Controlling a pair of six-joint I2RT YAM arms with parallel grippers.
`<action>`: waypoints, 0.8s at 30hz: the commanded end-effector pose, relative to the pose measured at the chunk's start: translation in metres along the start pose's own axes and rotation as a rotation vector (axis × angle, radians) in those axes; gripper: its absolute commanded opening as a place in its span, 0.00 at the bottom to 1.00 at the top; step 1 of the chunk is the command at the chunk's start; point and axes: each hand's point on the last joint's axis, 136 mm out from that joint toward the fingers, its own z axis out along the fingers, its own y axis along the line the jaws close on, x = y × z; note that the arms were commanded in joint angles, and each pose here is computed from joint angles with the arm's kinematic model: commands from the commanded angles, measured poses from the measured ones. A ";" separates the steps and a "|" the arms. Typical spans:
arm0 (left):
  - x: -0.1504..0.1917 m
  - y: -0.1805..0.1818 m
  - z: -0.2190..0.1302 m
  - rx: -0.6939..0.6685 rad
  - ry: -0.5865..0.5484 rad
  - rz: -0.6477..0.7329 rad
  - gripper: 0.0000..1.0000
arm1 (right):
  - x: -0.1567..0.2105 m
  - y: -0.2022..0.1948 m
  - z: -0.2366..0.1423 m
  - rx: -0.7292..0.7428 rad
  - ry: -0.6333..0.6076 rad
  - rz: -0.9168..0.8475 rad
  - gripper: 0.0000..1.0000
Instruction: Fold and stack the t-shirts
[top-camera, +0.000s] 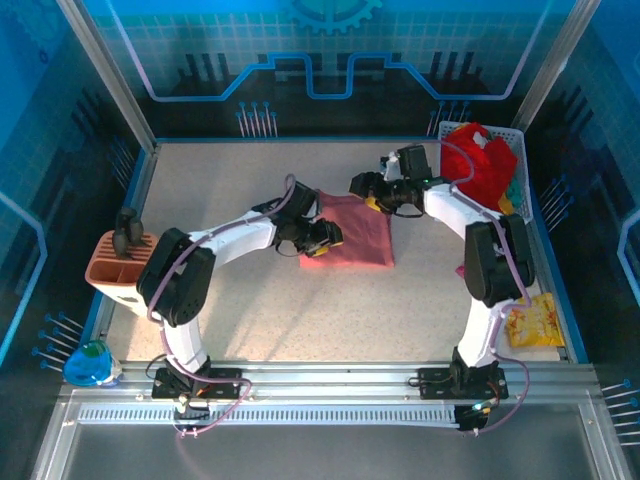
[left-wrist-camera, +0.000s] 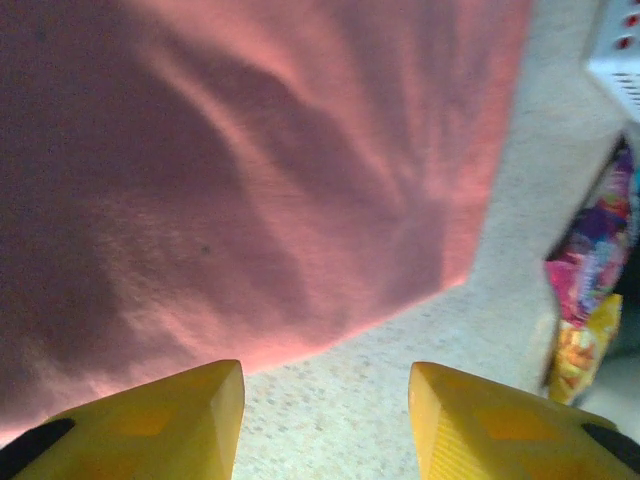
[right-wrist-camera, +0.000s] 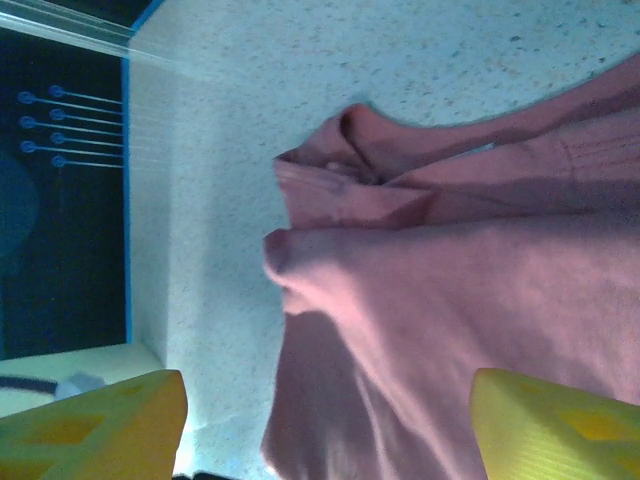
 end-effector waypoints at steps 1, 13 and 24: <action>-0.002 0.022 0.019 -0.035 -0.004 -0.045 0.48 | -0.005 -0.024 0.023 0.025 0.036 0.021 0.75; 0.017 0.077 0.019 -0.111 0.016 -0.113 0.47 | -0.009 -0.082 0.037 0.081 0.081 0.093 0.75; -0.023 0.067 -0.075 -0.093 -0.082 -0.057 0.54 | -0.024 -0.044 0.004 0.033 0.043 0.017 0.77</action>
